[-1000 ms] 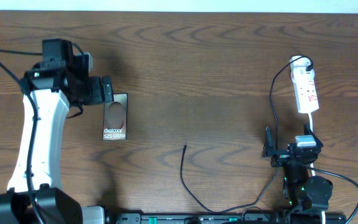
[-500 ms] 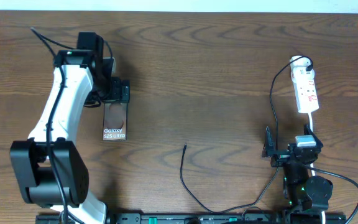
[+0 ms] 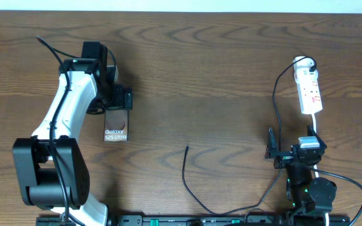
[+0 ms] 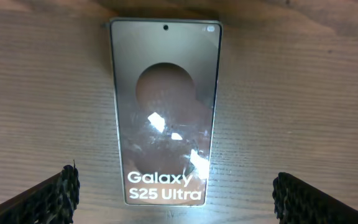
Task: Plug charger to phone and switch on socket
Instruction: 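Move the left gripper forward over the Galaxy phone box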
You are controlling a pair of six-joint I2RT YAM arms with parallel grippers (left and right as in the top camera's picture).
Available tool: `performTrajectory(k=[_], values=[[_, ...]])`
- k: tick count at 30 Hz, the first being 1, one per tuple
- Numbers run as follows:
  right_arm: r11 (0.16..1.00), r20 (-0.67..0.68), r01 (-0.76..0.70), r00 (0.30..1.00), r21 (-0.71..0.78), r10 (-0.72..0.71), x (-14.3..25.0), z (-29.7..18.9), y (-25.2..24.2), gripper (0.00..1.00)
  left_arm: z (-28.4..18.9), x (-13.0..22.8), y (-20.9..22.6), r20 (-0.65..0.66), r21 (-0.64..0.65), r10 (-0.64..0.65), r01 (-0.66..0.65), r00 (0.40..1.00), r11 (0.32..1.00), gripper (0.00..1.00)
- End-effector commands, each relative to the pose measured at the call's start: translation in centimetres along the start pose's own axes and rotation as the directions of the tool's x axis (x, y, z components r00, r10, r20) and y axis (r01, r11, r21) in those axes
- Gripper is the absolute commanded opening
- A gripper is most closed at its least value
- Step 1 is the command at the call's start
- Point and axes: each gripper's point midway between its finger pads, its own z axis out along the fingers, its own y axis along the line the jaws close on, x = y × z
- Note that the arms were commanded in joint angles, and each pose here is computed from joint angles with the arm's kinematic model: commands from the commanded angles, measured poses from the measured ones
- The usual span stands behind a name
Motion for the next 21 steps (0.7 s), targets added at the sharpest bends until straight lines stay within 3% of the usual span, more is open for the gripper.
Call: performTrajectory(k=[1,21], values=[[1.000,0.001,0.005,1.000,0.007,-0.005,0.0,0.0,-0.2,0.99,1.0,0.9,0.0,-0.021,0.004,-0.009,0.009,1.000,1.000,0.98],[1.000,0.000,0.005,1.000,0.007,-0.005,0.0,0.0,-0.2,0.99,4.7,1.9,0.4,-0.012,0.001,0.001,-0.001,1.000,1.000,0.98]])
